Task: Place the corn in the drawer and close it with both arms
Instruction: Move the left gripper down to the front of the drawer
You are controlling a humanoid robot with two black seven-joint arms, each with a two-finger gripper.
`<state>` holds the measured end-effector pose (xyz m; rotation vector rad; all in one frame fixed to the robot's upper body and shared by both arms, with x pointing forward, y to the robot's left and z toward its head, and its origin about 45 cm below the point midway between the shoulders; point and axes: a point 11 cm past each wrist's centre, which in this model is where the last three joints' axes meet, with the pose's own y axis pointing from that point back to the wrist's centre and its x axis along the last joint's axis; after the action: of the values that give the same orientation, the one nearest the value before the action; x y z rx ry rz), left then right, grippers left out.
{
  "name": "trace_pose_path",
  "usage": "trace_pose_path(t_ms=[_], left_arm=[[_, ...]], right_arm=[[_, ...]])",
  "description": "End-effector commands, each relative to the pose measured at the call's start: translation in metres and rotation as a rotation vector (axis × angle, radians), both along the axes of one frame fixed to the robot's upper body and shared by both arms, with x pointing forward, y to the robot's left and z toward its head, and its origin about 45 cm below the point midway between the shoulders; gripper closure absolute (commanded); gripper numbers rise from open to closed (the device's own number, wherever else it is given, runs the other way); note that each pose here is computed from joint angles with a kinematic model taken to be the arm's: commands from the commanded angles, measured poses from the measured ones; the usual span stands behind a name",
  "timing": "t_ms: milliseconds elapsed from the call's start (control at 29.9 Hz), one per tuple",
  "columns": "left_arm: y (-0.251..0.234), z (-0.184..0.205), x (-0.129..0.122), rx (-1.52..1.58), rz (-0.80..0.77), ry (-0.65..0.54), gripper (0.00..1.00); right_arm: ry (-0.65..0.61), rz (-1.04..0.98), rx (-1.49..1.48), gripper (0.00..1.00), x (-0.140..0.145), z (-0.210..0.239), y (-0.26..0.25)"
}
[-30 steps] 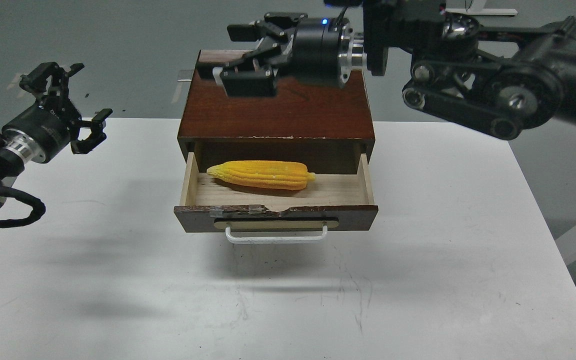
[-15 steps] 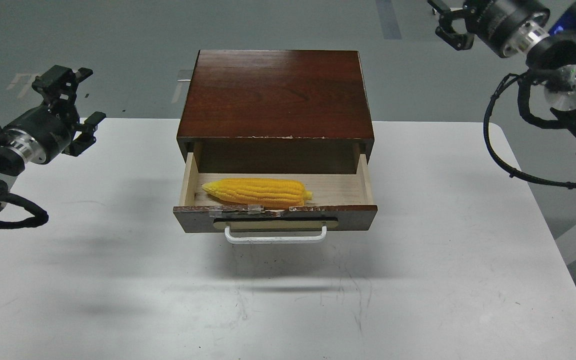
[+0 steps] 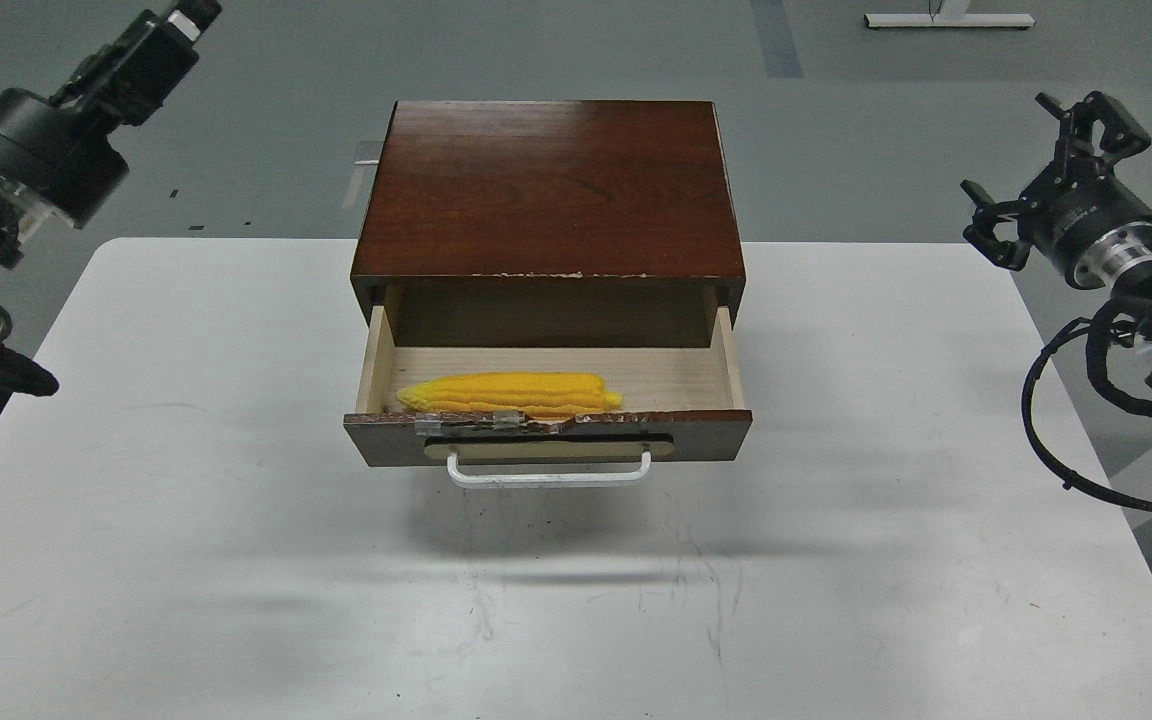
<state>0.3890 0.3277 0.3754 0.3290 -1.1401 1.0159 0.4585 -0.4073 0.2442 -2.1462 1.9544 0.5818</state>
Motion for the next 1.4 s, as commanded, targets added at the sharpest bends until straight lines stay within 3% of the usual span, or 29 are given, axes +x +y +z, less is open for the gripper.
trace_pose_path(t_ms=[0,134,301,334,368,401,434,501,635,902,1370], left_arm=[[-0.06,0.009,-0.041,0.099,-0.239,-0.039,0.04],[-0.101,-0.008,-0.077,0.407,-0.433,-0.174,0.2],[-0.118,-0.044,-0.095,0.673,-0.546,-0.288,0.5],[-0.119,-0.044,-0.095,0.673,-0.546,-0.288,0.5],[-0.121,-0.054,-0.099,0.719,-0.572,-0.298,0.61],[-0.122,-0.071,-0.106,0.788,-0.614,-0.297,0.88],[-0.124,-0.079,-0.11,0.789,-0.634,-0.277,0.99],[-0.13,-0.1,-0.124,0.77,-0.695,-0.23,1.0],[-0.146,-0.104,-0.134,0.688,-0.728,-0.283,1.0],[-0.138,-0.152,-0.171,0.688,-0.824,-0.113,1.0],[-0.118,-0.185,-0.154,0.722,-0.74,-0.025,1.0]], right_arm=[[0.019,-0.008,0.0,0.0,-0.006,-0.01,-0.003],[0.039,-0.015,-0.001,0.0,-0.011,-0.02,-0.006],[0.072,-0.021,-0.003,0.0,-0.021,-0.035,-0.01],[0.073,-0.021,-0.003,0.0,-0.021,-0.035,-0.01],[0.076,-0.029,-0.008,0.0,-0.022,-0.037,-0.014],[0.079,-0.042,-0.015,0.0,-0.023,-0.038,-0.019],[0.081,-0.046,-0.018,0.0,-0.023,-0.039,-0.021],[0.084,-0.067,-0.033,0.0,-0.024,-0.04,-0.031],[0.094,-0.094,-0.055,0.0,-0.028,-0.044,-0.043],[0.141,-0.16,-0.1,0.0,-0.038,-0.063,-0.065],[0.127,-0.141,-0.09,0.0,-0.029,-0.059,-0.054]])
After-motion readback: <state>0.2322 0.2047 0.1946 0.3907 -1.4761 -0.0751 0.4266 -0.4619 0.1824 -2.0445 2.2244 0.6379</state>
